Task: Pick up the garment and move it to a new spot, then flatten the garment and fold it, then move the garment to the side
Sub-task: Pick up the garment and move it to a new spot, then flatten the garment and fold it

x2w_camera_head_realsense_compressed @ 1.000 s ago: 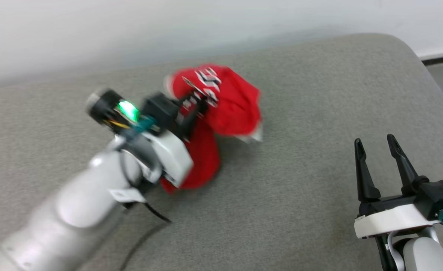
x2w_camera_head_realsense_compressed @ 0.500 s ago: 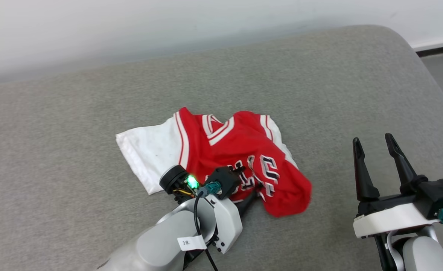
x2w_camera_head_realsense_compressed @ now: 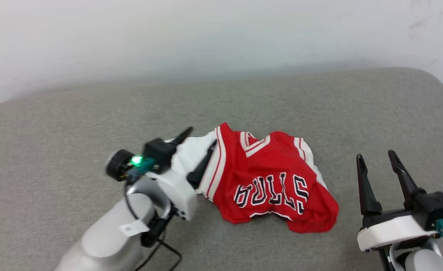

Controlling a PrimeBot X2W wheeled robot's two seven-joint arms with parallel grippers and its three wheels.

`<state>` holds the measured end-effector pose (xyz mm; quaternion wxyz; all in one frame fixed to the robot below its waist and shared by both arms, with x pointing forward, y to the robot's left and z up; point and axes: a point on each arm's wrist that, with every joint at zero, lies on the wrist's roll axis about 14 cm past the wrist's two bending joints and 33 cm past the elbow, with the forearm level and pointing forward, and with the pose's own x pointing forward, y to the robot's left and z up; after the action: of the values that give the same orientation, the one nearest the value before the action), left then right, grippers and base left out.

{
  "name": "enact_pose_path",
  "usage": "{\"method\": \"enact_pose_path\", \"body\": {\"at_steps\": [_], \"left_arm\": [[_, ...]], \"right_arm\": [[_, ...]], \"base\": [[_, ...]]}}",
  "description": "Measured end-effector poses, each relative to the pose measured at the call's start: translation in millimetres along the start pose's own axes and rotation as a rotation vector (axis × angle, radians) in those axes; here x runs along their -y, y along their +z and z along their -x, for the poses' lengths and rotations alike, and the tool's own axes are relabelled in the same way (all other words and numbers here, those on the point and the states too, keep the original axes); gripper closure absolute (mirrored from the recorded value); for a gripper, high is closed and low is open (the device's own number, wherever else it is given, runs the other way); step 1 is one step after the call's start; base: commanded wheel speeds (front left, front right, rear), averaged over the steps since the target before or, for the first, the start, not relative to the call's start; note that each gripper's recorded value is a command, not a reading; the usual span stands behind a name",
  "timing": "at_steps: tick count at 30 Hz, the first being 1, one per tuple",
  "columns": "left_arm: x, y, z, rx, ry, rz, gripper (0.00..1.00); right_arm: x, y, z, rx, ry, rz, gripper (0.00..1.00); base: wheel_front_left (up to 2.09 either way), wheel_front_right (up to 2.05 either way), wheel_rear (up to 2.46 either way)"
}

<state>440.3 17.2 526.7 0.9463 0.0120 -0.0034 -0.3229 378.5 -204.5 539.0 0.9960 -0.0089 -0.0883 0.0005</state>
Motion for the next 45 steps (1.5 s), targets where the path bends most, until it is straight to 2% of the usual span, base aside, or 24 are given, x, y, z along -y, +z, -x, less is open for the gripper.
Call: {"method": "enact_pose_path", "body": {"at_steps": [6,11,14,17,21,27,30,36,42,45], "left_arm": [[-66,36,58,0.120,0.249,0.012,0.00],[-97,40,113,0.180,0.428,0.067,0.00],[-95,28,139,0.193,0.490,0.138,0.00],[-94,28,157,0.226,0.536,0.162,0.00],[-80,22,165,0.248,0.549,0.200,0.00],[-69,12,161,0.228,0.523,0.183,0.00],[-69,8,159,0.216,0.518,0.168,0.00],[-73,6,150,0.212,0.519,0.159,0.00],[-78,-4,147,0.194,0.538,0.174,0.00],[-82,-10,147,0.177,0.550,0.174,0.00]], "right_arm": [[-18,6,-3,0.021,0.051,-0.011,0.00],[-28,7,-4,0.023,0.080,-0.015,0.00],[-31,4,-4,0.015,0.089,-0.017,0.00],[-32,0,-2,0.002,0.093,-0.017,0.00],[-32,-6,-2,-0.014,0.090,-0.026,0.00],[-31,-10,-2,-0.027,0.087,-0.026,0.00],[-29,-23,0,-0.065,0.071,-0.069,0.00],[-31,-40,-23,-0.241,0.101,-0.033,0.00],[-22,-73,-38,-0.579,0.119,-0.031,0.00],[-21,-97,-31,-0.794,0.145,-0.002,0.00]], "base": [[0.00,0.00,0.00],[0.00,0.00,0.00],[0.00,0.00,0.00],[0.00,0.00,0.00],[0.00,0.00,0.00],[0.00,0.00,0.00],[0.00,0.00,0.00],[0.00,0.00,0.00],[0.00,0.00,0.00],[0.00,0.00,0.00]]}}
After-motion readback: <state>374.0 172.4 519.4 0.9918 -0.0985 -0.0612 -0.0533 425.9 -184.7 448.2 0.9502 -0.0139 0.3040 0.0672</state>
